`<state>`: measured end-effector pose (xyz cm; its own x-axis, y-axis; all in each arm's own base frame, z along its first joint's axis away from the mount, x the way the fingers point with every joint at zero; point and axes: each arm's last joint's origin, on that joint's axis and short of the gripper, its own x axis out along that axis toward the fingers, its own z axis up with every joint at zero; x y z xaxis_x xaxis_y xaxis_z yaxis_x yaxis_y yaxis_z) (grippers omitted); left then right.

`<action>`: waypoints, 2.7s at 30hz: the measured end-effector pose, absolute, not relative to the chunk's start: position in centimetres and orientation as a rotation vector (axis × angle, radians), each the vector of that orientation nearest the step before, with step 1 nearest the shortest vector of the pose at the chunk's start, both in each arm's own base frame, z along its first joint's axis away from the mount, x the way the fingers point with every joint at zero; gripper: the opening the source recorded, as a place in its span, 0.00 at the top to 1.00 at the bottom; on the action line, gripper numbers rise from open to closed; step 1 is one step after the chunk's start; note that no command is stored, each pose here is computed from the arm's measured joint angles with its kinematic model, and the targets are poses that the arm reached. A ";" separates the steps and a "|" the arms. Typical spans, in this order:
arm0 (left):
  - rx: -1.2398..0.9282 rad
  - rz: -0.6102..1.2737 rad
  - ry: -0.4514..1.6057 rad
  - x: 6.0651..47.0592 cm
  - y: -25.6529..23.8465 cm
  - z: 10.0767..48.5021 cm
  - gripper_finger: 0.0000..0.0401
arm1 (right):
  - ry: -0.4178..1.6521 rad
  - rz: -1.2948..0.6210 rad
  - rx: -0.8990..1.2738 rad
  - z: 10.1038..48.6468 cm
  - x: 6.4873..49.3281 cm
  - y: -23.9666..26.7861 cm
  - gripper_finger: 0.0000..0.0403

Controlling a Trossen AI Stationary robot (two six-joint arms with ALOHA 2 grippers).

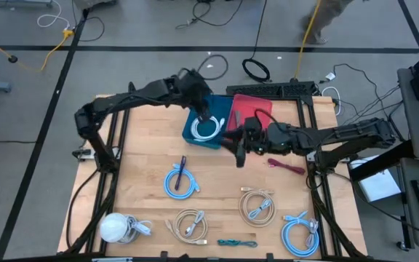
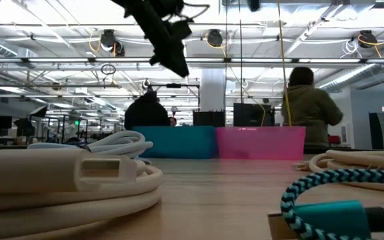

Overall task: Pick & Place USB Port
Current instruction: Adjust the blue bin

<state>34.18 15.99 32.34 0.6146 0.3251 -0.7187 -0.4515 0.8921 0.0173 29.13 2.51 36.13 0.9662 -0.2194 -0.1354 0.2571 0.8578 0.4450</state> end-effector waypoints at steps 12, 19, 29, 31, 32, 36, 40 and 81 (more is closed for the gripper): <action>-0.214 0.428 0.860 29.0 12.4 36.6 0.99 | 0.714 -1.098 0.420 29.3 22.3 -0.9 0.98; -0.163 0.439 0.879 28.4 10.0 37.4 1.00 | 0.938 -1.304 0.340 27.0 19.4 -2.4 1.00; -0.147 0.442 0.880 28.1 8.1 37.8 1.00 | 1.021 -1.304 0.485 17.9 17.8 -3.5 1.00; -0.146 0.437 0.875 27.9 7.8 38.1 1.00 | 1.032 -1.318 0.478 17.0 17.3 -3.5 1.00; -0.148 0.438 0.867 27.8 7.7 38.2 0.99 | 1.034 -1.321 0.472 16.8 17.1 -3.5 1.00; -0.144 0.445 0.906 27.2 7.3 38.2 1.00 | 0.969 -1.279 0.450 16.5 17.8 -3.6 1.00; -0.145 0.462 0.907 26.6 6.8 38.5 1.00 | 0.868 -1.205 0.432 16.8 19.2 -4.3 1.00; -0.473 0.032 0.938 28.9 3.3 22.0 1.00 | 0.589 -0.543 0.368 28.5 26.4 4.1 1.00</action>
<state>28.87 3.28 21.98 0.5990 -0.1755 -0.7813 -0.2283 0.8977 -0.3767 26.42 4.12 28.54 0.6992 -0.3740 -0.6093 0.5769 0.7985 0.1720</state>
